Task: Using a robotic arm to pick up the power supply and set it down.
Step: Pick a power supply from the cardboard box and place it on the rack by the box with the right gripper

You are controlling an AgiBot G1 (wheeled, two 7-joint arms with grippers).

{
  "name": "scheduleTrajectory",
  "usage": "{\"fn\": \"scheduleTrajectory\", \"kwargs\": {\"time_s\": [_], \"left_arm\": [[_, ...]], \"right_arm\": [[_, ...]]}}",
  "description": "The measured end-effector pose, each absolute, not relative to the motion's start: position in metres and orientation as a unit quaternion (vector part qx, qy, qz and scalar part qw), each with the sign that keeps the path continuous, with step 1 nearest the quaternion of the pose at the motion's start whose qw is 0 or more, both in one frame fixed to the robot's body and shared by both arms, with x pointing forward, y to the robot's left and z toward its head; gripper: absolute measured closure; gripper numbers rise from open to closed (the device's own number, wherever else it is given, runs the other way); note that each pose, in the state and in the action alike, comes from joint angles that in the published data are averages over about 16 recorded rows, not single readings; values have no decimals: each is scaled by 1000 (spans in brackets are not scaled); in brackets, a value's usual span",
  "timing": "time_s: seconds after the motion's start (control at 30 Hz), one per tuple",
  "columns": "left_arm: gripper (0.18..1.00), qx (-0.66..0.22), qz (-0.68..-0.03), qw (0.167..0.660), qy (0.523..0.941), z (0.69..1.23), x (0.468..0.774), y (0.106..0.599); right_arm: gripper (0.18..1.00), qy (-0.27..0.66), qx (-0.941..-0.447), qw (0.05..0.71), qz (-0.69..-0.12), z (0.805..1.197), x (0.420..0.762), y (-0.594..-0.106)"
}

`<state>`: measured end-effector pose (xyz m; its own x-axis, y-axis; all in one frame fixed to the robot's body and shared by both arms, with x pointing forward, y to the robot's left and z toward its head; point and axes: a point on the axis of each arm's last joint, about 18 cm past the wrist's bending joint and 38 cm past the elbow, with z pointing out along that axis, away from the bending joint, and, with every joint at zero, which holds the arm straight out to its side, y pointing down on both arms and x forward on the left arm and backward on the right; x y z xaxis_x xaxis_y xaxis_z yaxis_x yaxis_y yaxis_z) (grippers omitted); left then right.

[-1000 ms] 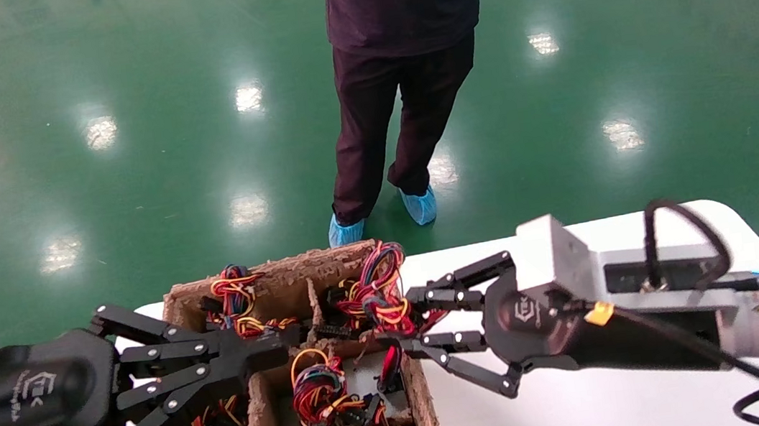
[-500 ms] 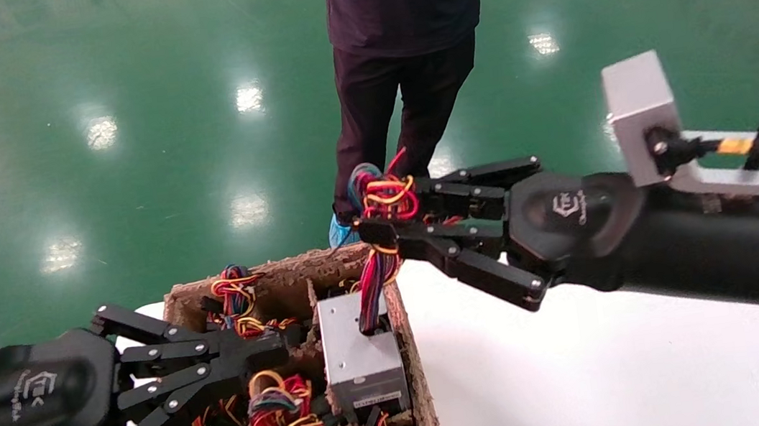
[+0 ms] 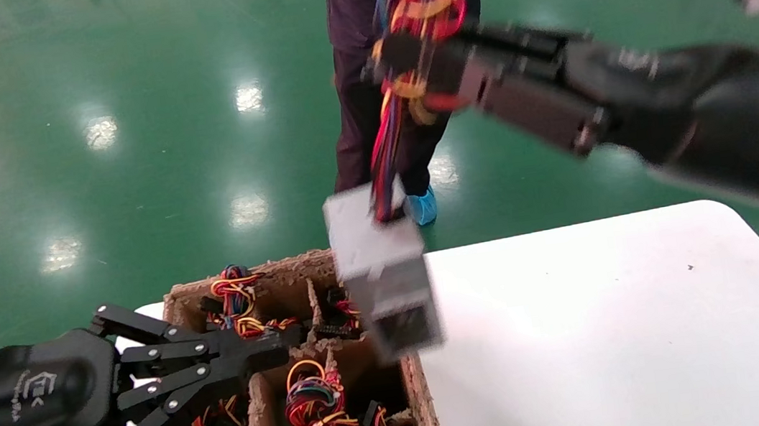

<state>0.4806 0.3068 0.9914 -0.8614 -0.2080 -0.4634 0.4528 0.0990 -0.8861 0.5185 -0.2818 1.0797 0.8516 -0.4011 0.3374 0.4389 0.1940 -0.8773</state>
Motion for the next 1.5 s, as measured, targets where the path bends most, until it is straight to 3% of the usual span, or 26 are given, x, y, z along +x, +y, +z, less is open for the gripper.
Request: {"fn": "scheduleTrajectory", "kwargs": {"time_s": [0.3,0.57,1.1,1.5], "left_arm": [[993,88,-665,248,698,991,481,307],[993,88,-665,248,698,991,481,307],[993,88,-665,248,698,991,481,307],[993,88,-665,248,698,991,481,307]], "right_arm": [[872,27,-529,784,-324,1104,522,-315],[875,100,-503,769,-382,1104,530,-365],[877,284,-476,680,-480,1048,545,-487],[879,382,-445,637,-500,1000,571,-527]]}}
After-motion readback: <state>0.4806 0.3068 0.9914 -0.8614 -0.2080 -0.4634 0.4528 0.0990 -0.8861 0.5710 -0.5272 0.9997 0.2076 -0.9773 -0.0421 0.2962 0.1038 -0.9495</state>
